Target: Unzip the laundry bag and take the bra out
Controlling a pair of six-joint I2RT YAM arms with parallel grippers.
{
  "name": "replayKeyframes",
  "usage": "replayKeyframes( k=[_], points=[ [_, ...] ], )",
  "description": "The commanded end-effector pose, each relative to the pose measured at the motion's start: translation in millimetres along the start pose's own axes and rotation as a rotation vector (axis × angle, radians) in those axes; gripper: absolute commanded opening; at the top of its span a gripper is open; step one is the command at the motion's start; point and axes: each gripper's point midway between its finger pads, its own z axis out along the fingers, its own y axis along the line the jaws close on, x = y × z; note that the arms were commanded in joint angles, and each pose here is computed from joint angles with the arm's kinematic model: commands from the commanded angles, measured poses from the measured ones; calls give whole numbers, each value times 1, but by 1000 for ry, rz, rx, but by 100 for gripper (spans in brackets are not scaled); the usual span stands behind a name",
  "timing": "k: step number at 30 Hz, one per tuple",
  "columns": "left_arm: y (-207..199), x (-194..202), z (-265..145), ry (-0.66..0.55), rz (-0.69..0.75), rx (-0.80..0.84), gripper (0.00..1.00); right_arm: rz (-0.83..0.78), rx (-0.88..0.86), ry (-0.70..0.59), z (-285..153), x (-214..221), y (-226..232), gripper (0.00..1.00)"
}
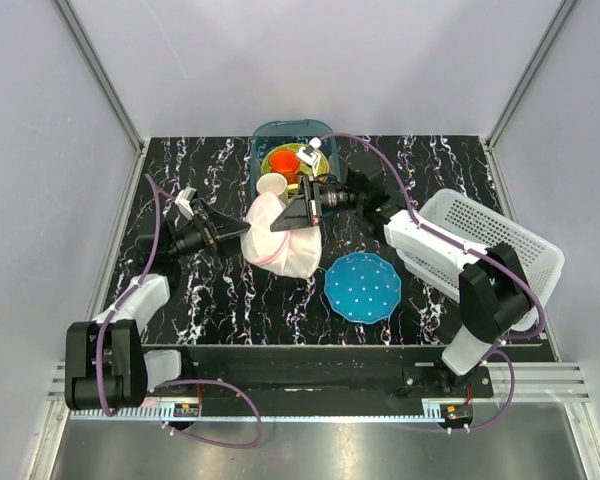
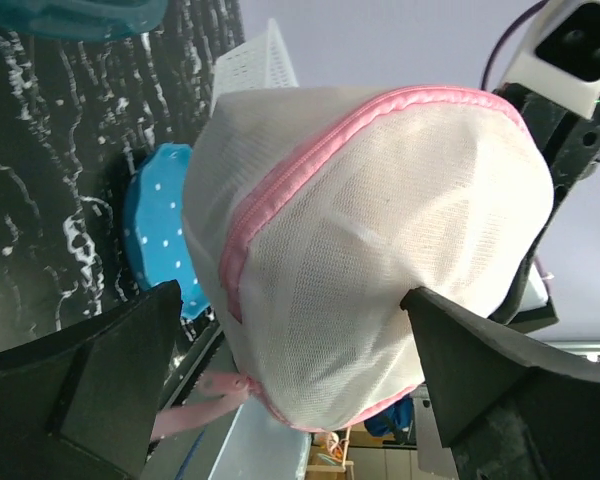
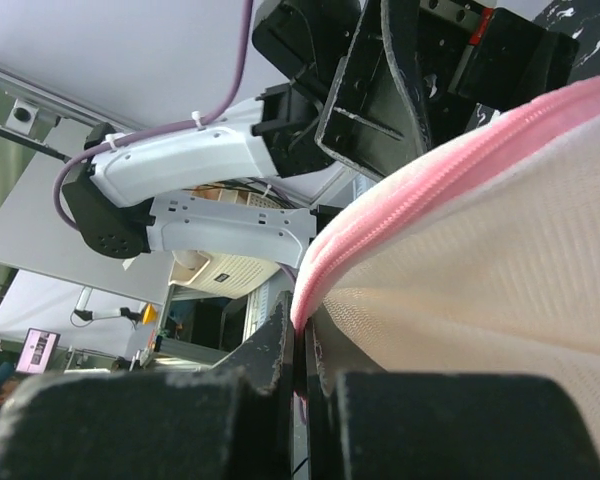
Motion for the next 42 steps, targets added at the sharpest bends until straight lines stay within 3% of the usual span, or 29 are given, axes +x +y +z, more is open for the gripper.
replayKeyframes(
  k=[1, 2, 4, 5, 6, 7, 9, 10, 12, 13, 15, 16, 17, 18, 20, 21, 22, 25, 29, 33, 42],
  points=[
    [-48, -3, 2, 0, 150, 205, 98, -66, -62, -2, -1, -5, 19, 0],
    [-47, -4, 4, 5, 83, 216, 96, -64, -58, -5, -1, -5, 18, 0],
    [-61, -4, 2, -1, 130, 287, 78, -53, -44, -4, 0, -4, 14, 0],
    [-63, -4, 1, 6, 78, 298, 68, -48, -36, -4, 0, -3, 12, 0],
    [-59, -7, 4, 1, 49, 298, 49, -45, -19, -7, -1, -2, 7, 0],
    [-61, -8, 3, -1, 56, 311, 37, -41, -7, -6, -1, -1, 5, 0],
    [-56, -11, 5, -14, 29, 302, 21, -33, 51, -3, -2, 4, -7, 0],
    [-52, -13, 6, -18, 6, 284, 8, -32, 76, -2, -3, 5, -12, 0],
    [-46, -16, 8, -39, 16, 259, 2, -25, 173, 1, -8, 11, -28, 0],
    [-40, -16, 9, -42, -25, 218, 0, -29, 212, -1, -11, 12, -33, 0],
    [-31, -20, 12, -71, 36, 154, 0, -8, 347, -4, -21, 19, -54, 1],
    [-24, -22, 12, -73, -33, 59, 0, -4, 398, -7, -24, 20, -61, 7],
    [-13, -25, 11, -93, 93, -17, 0, 5, 455, -12, -29, 21, -70, 20],
    [2, -39, 10, -169, 109, -144, 0, 27, 584, -27, -41, 22, -89, 41],
    [13, -38, -4, -179, 156, -339, 0, 38, 692, -38, -53, 23, -103, 46],
    [20, -47, -11, -228, 160, -406, 0, 51, 772, -47, -63, 26, -113, 60],
    [26, -43, -16, -229, 135, -455, 0, 61, 804, -59, -67, 26, -117, 64],
    [29, -44, -21, -281, 97, -474, 0, 109, 840, -107, -72, 27, -119, 80],
    [59, -28, -22, -344, -76, -454, 0, 226, 707, -203, -56, 30, -111, 86],
    [73, -23, -29, -414, -144, -468, 0, 384, 438, -308, -28, 29, -99, 91],
    [75, -16, -39, -472, -238, -493, 0, 579, 261, -199, 28, 60, -119, 95]
  ],
)
